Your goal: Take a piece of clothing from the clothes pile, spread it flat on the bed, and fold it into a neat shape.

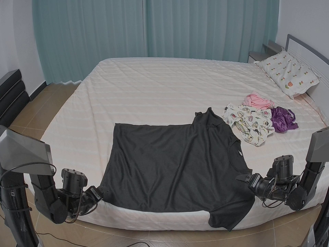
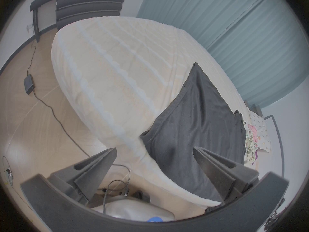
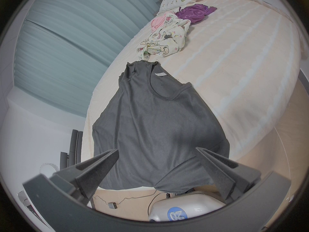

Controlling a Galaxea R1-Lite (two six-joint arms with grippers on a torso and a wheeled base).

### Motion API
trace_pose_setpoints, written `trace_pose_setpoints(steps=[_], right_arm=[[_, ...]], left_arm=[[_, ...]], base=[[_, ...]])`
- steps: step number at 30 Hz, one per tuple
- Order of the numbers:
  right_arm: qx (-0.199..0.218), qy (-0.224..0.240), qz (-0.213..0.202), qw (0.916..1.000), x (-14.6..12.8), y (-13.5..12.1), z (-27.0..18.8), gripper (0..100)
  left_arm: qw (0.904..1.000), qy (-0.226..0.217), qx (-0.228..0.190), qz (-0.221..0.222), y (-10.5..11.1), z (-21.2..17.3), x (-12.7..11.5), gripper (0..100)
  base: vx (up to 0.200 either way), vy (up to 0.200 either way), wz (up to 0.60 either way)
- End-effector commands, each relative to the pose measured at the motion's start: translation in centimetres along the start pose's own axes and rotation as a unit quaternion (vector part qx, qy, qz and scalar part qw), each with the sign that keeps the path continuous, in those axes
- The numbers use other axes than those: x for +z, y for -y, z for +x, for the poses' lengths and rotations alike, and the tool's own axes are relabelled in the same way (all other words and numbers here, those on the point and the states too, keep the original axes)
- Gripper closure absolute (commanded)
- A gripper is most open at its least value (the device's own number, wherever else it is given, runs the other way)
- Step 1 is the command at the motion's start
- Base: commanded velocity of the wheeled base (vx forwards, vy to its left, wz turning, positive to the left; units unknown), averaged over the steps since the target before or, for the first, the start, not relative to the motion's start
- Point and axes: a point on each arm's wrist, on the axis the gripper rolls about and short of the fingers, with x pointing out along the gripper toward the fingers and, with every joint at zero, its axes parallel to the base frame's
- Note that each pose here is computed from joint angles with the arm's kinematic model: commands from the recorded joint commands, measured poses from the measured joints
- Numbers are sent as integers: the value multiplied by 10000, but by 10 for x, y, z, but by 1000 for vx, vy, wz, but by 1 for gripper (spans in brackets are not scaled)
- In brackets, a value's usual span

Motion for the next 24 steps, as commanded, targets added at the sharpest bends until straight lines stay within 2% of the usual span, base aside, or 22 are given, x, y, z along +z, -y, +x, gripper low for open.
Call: trace_pose_setpoints(steps=[1, 6, 10, 11, 12, 17, 24], right_arm=[[-18, -63, -9, 10000, -3, 1, 0, 0], [-6, -53, -10, 10000, -3, 0, 0, 0], [-18, -63, -17, 10000, -3, 1, 0, 0], [-68, -86, -50, 9999, -5, 3, 1, 0], [-96, -100, -54, 9999, -5, 4, 1, 0], [-233, -144, -219, 9994, -6, 11, -1, 0], [-419, -166, -741, 9962, -1, 24, -5, 0]], left_arm=[[9997, 37, 170, 144, 3, 28, -11, 0], [9997, 189, 55, 128, 13, 42, -6, 0], [9988, 399, 224, 174, 13, 53, -6, 0], [9971, 478, 410, 427, 10, 58, -10, 100], [9960, 504, 479, 561, 8, 60, -11, 100], [9948, 519, 639, 600, 3, 58, -14, 100], [9945, 434, 882, 356, -16, 36, -11, 100]], base=[[0, 0, 0], [0, 0, 0], [0, 0, 0], [0, 0, 0], [0, 0, 0], [0, 0, 0], [0, 0, 0]])
